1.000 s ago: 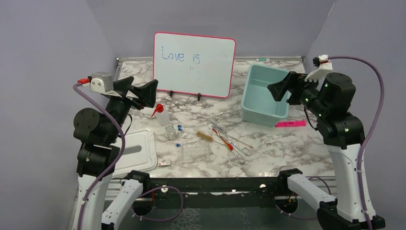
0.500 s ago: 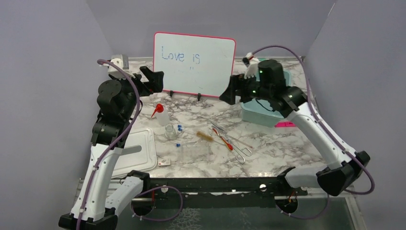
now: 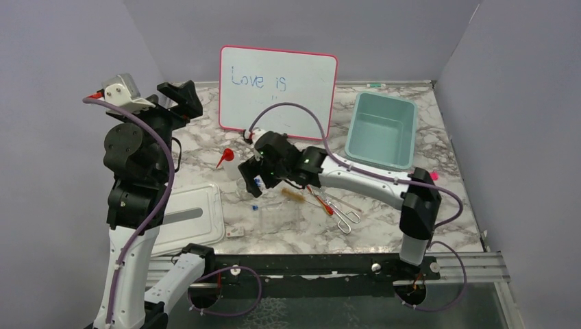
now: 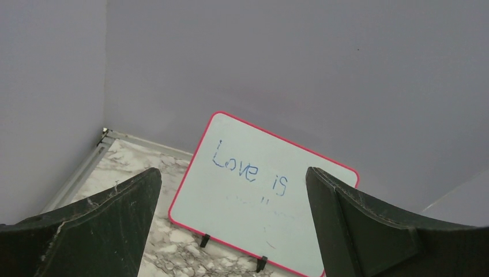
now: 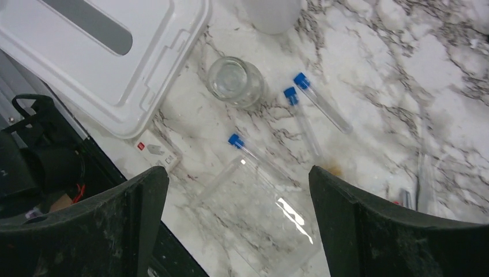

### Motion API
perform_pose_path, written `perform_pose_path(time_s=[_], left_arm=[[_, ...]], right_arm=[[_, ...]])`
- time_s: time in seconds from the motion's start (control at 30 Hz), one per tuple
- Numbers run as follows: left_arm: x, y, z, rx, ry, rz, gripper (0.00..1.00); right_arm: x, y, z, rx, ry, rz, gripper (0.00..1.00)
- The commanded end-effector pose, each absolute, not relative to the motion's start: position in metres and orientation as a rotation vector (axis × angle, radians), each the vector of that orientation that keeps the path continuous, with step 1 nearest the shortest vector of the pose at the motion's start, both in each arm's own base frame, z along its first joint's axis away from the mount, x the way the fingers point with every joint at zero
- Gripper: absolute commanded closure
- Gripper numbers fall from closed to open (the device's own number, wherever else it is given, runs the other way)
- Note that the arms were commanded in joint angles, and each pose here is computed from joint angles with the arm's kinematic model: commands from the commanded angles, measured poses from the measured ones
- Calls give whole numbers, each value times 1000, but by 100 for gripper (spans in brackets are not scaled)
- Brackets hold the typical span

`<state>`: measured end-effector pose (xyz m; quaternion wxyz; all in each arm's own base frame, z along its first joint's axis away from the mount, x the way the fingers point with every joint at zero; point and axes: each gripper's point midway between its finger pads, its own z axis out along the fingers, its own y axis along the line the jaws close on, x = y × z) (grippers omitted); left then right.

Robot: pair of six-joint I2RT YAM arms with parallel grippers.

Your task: Organize the chemistry lab equipment

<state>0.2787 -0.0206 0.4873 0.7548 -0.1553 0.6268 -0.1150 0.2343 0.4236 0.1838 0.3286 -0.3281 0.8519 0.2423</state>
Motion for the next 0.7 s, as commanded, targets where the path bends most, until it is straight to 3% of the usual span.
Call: perform_pose_path(time_s=[0.0, 0.33, 0.67], left_arm=[[271, -5, 488, -370, 1362, -166, 1], [266, 3, 491, -390, 1361, -126, 1], [269, 0, 492, -364, 1366, -108, 1]], right_arm=[[243, 466, 172, -865, 2162, 576, 3], [254, 503, 111, -862, 2214, 553, 4], [266, 521, 76, -864, 2219, 520, 26]])
